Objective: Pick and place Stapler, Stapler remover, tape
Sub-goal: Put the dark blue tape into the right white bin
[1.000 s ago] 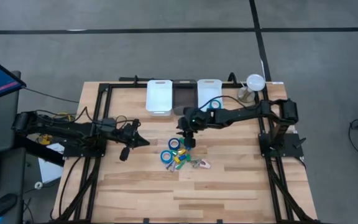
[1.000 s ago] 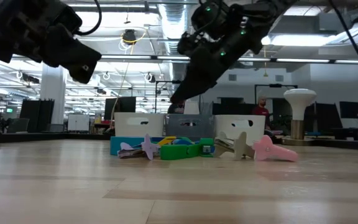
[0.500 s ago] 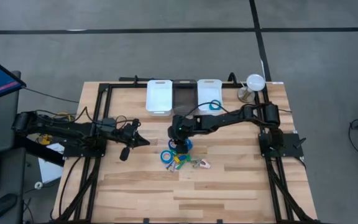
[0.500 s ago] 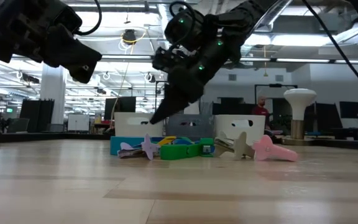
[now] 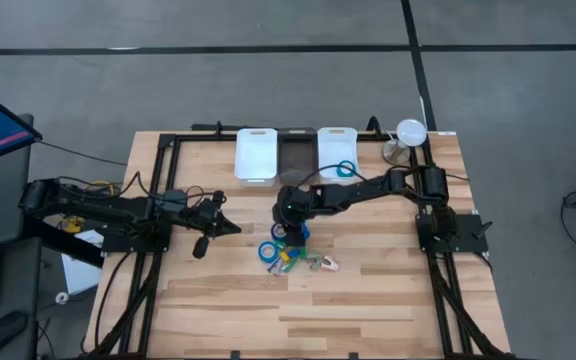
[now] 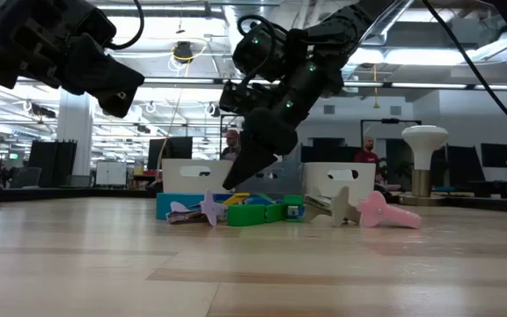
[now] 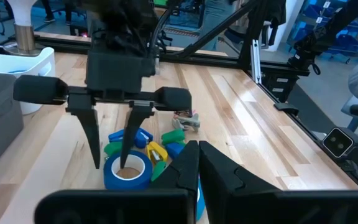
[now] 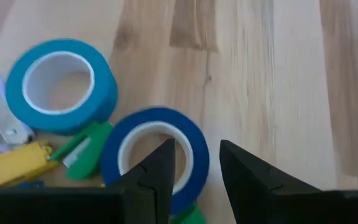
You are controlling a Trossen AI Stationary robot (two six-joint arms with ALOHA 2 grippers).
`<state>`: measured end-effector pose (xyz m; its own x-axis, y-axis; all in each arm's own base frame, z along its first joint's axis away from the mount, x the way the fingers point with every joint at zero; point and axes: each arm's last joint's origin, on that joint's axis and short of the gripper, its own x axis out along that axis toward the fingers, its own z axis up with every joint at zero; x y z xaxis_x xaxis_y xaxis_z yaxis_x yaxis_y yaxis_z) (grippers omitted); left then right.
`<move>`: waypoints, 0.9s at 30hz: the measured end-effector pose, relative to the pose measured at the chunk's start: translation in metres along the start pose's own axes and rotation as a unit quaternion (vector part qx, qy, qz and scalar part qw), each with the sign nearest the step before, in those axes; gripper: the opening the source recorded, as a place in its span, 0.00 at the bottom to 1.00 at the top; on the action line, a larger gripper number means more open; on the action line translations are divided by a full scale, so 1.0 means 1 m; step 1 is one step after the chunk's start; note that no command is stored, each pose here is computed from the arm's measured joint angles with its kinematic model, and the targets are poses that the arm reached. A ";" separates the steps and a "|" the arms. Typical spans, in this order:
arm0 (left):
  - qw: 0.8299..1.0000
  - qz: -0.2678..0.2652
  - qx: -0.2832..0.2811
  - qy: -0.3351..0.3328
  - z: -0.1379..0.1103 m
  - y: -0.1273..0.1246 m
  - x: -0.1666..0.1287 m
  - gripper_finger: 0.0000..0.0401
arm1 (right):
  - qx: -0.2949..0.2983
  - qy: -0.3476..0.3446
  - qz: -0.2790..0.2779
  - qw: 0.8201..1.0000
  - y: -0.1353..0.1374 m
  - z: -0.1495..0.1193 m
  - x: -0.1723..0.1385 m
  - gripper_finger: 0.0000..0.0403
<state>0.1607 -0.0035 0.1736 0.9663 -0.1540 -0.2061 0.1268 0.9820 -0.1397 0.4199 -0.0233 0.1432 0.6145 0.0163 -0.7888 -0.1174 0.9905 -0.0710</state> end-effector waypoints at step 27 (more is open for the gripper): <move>1.000 0.000 0.000 -0.002 0.000 0.000 0.000 0.01 | 0.011 0.031 0.009 0.999 -0.002 -0.019 0.031 0.29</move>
<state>0.1608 -0.0035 0.1740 0.9672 -0.1540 -0.2019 0.1274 0.9821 -0.1391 0.4245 -0.0269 0.1072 0.5624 0.0258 -0.8264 -0.1096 0.9930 -0.0436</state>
